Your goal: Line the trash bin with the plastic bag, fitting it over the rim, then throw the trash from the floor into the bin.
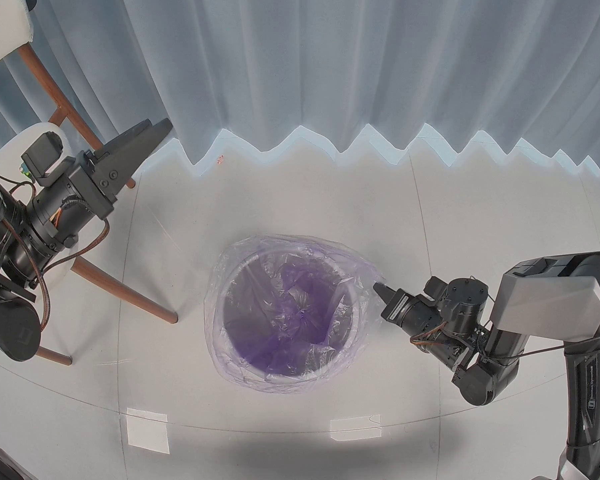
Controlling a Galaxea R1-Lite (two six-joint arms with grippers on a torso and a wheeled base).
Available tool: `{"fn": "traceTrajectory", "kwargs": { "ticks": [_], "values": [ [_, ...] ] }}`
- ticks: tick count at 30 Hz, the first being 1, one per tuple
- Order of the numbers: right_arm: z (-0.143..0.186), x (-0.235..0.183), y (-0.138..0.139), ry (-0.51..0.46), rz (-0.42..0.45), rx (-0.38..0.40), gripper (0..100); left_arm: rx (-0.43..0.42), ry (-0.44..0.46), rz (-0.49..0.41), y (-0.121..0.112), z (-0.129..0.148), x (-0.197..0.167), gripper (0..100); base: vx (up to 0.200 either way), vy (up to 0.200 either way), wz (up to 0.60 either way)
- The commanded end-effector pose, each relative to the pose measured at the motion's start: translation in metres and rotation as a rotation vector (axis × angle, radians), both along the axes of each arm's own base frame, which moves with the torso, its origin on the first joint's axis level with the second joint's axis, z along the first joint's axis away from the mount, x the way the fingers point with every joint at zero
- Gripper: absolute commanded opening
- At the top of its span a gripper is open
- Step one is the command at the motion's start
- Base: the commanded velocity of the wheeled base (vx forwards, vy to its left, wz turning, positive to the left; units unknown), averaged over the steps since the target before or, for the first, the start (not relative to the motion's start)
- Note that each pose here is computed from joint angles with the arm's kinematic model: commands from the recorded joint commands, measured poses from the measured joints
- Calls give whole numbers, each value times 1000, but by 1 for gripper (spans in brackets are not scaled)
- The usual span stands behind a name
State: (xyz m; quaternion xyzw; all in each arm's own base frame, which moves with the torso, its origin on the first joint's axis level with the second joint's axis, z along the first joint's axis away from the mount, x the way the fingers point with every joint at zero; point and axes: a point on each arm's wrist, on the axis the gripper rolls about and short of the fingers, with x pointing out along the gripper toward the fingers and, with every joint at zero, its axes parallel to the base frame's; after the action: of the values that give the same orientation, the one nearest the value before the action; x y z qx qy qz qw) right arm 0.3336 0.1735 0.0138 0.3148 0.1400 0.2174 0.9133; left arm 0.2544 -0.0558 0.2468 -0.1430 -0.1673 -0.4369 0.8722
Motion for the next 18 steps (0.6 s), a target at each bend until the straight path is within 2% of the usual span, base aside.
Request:
{"fn": "traceTrajectory", "kwargs": {
  "ticks": [1,7,13,18],
  "values": [
    [-7,13,-12,25,-48,50,0,49,-24,7,-6,-8,-4,100,0,0,0],
    [-42,16,-13,125,-55,-2,0,64,-19,-1,-10,-13,-6,100,0,0,0],
    [-69,28,-16,150,-75,-18,0,67,-8,-10,-12,-16,-7,100,0,0,0],
    [-75,30,-15,148,-74,-29,0,68,-9,-12,-12,-16,-7,100,0,0,0]
  ]
}}
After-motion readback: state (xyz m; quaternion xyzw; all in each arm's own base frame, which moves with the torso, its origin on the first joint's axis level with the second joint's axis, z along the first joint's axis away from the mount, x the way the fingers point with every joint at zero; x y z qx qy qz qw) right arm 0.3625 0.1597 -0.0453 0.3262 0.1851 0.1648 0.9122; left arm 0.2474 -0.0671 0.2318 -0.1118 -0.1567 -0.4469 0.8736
